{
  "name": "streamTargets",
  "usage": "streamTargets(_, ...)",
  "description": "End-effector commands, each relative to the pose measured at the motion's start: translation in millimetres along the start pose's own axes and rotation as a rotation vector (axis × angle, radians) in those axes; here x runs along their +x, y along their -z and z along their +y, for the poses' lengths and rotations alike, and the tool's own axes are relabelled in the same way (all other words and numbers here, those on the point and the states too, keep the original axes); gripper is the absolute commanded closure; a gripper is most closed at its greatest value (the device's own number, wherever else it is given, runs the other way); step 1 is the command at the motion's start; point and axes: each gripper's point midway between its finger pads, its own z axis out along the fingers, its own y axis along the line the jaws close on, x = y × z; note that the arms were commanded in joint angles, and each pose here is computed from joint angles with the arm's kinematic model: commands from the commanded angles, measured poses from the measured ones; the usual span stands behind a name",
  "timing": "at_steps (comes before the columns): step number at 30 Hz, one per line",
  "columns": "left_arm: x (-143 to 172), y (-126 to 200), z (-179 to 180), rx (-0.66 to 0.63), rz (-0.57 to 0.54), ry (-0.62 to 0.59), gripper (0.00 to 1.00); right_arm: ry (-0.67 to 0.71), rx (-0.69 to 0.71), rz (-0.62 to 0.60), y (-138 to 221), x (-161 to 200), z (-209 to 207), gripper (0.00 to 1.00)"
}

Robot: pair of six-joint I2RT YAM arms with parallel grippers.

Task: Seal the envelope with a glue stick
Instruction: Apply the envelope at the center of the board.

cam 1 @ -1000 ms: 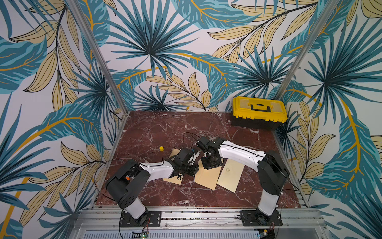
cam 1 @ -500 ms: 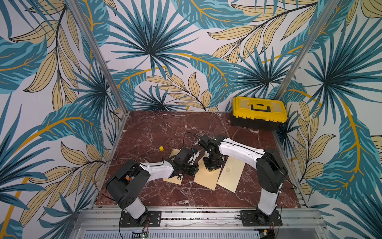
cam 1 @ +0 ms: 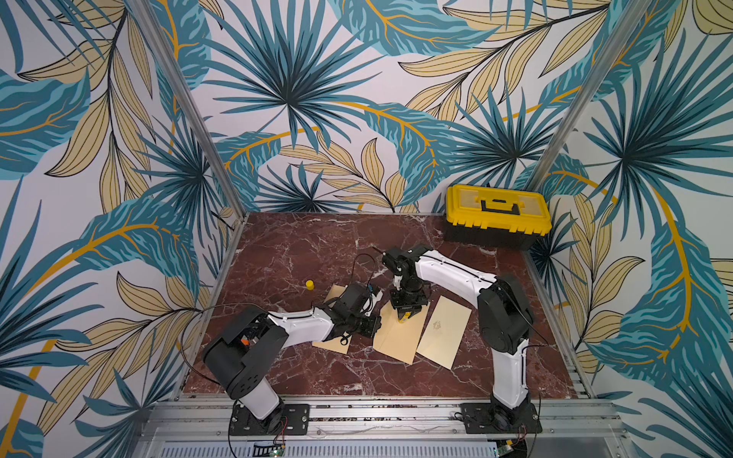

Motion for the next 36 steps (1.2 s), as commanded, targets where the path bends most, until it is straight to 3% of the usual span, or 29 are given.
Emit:
streamTargets(1,7.9,-2.5,2.9,-0.003,0.024,0.002,1.00,0.001,0.136,-0.022,-23.3,-12.5,-26.3,1.00)
streamTargets(6,7.6,-3.3,2.3,0.002,0.025,0.002,1.00,0.004,0.151,0.004,-23.6,0.3,-32.7,1.00)
streamTargets(13,8.1,-3.7,3.2,-0.002,0.025,0.004,1.00,0.013,-0.061,0.133,-25.0,30.1,1.3,1.00)
streamTargets(17,8.5,-4.2,3.4,-0.002,0.026,0.006,1.00,0.018,-0.113,0.149,-22.0,28.5,12.8,1.00)
streamTargets(20,8.0,-4.1,3.4,-0.002,0.024,0.005,1.00,0.023,-0.062,0.116,-22.0,16.8,7.8,1.00)
streamTargets(25,7.7,-3.2,3.5,-0.003,0.022,0.004,1.00,0.020,0.151,0.007,-29.2,-10.8,-25.7,1.00)
streamTargets(30,7.9,-2.5,3.3,-0.003,0.022,0.002,1.00,0.010,0.243,-0.078,-32.0,-25.9,-41.5,1.00)
streamTargets(33,8.2,-2.6,3.8,-0.004,0.022,0.004,1.00,0.005,0.257,-0.115,-29.3,-27.6,-47.0,1.00)
streamTargets(36,8.5,-2.5,3.4,-0.002,0.021,0.004,1.00,0.019,0.174,-0.069,-31.5,-17.3,-34.1,1.00)
